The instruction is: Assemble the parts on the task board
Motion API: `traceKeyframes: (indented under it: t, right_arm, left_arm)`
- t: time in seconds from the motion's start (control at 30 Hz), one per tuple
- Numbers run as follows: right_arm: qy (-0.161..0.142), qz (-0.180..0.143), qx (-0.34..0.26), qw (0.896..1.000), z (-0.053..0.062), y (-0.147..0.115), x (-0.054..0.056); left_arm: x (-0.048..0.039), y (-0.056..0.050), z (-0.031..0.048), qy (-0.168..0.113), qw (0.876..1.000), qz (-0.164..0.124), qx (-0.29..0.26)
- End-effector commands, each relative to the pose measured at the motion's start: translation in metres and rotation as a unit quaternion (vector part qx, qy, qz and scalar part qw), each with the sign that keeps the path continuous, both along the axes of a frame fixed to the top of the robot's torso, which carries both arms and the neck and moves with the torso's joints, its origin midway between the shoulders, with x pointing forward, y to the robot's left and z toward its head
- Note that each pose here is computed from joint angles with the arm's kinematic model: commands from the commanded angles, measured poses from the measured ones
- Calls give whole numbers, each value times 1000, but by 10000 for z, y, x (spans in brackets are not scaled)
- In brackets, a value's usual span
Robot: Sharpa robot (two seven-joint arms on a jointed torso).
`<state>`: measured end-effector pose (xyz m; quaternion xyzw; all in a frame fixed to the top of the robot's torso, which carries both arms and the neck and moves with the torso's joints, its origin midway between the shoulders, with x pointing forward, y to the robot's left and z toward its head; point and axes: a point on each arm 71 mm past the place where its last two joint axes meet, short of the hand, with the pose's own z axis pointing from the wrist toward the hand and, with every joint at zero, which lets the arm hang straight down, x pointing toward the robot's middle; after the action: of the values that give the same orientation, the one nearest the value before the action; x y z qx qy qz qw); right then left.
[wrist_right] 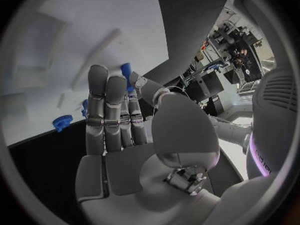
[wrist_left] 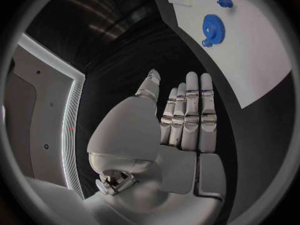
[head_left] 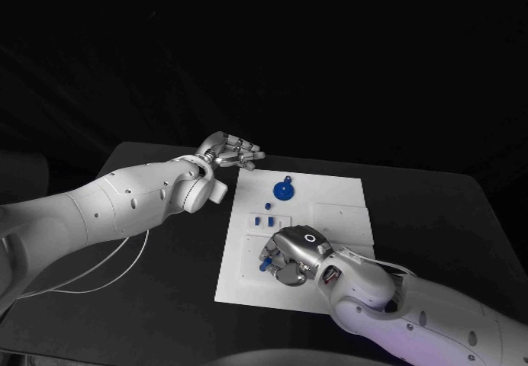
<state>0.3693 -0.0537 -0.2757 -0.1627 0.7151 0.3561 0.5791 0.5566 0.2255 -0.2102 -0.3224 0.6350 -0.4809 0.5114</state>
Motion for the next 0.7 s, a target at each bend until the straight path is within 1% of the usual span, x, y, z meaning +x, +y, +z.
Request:
traceKeyframes:
  t: [0.03, 0.23, 0.5, 0.7]
  right_arm:
    - [-17, -7, -14, 1000, 11, 9, -11]
    - [-16, -4, -17, 1000, 11, 18, -22]
    - [-3, 9, -34, 999, -19, 64, -39]
    - [4, 14, -34, 999, -43, 102, -52]
  left_arm:
    - [-3, -26, 7, 0, 1000, -8, -6]
    - [-2, -28, 5, 0, 1000, -8, -6]
    - [-1, -42, 1, 1, 1000, -10, -6]
    - [-1, -51, -1, 2, 1000, -11, -6]
